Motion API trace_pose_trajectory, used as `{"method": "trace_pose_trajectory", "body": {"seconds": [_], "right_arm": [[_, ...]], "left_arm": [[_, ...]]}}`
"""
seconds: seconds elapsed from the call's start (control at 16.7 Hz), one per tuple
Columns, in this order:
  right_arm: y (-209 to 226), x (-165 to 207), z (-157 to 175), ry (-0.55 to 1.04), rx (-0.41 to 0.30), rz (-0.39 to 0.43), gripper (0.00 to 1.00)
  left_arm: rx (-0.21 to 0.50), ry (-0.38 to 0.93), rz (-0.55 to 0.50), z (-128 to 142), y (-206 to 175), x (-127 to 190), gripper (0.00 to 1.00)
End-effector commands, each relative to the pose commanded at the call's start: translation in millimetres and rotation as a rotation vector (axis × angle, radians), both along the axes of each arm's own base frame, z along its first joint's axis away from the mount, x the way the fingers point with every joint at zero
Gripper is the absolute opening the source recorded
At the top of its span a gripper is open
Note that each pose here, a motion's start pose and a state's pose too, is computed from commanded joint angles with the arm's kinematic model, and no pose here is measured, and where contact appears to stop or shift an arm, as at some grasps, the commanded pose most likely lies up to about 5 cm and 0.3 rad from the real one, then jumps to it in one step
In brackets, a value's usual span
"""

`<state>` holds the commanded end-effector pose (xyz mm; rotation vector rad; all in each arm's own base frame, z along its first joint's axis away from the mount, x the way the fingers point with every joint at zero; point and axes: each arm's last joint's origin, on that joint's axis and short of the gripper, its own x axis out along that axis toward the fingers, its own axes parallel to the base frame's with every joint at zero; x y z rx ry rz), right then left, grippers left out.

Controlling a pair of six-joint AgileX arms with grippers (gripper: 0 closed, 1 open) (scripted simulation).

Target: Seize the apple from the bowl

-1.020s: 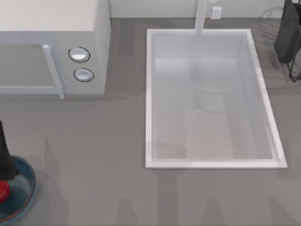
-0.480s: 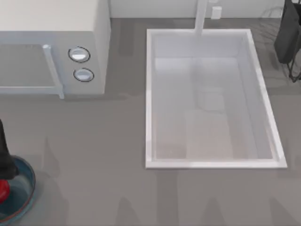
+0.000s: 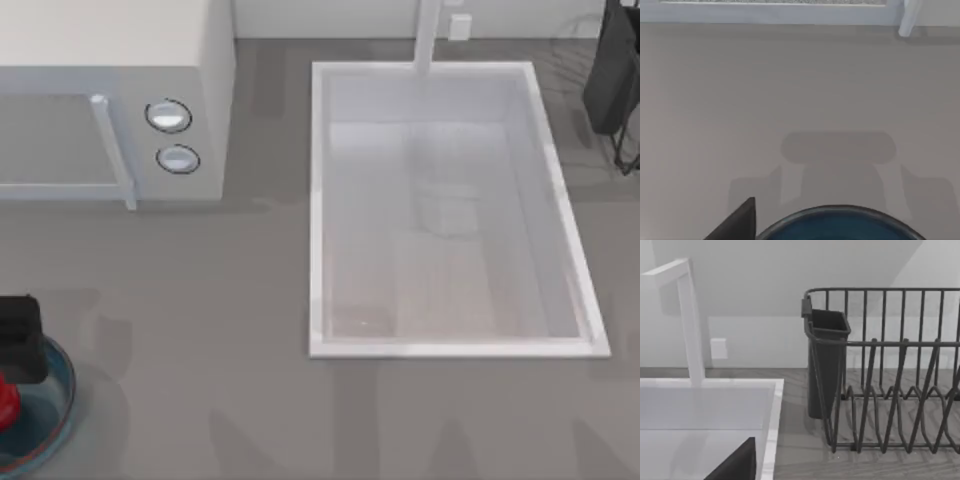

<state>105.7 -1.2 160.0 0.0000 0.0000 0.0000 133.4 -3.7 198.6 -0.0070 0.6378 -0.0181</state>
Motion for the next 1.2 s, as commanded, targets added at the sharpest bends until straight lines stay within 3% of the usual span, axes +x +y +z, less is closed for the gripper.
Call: {"method": "trace_pose_trajectory", "body": {"seconds": [0.36,0.6,0.78,1.2], "right_arm": [[0,0,0,0.000,0.000,0.000,1.00],[0,0,0,0.000,0.000,0.000,1.00],[0,0,0,0.000,0.000,0.000,1.00],[0,0,0,0.000,0.000,0.000,1.00]], "left_arm": [[0.013,0.597,-0.009,7,-4,53,1.00],[0.024,0.861,-0.010,2,-7,80,1.00],[0.027,0.932,-0.011,0,-7,88,1.00],[0.026,0.938,-0.007,-10,-7,89,1.00]]}}
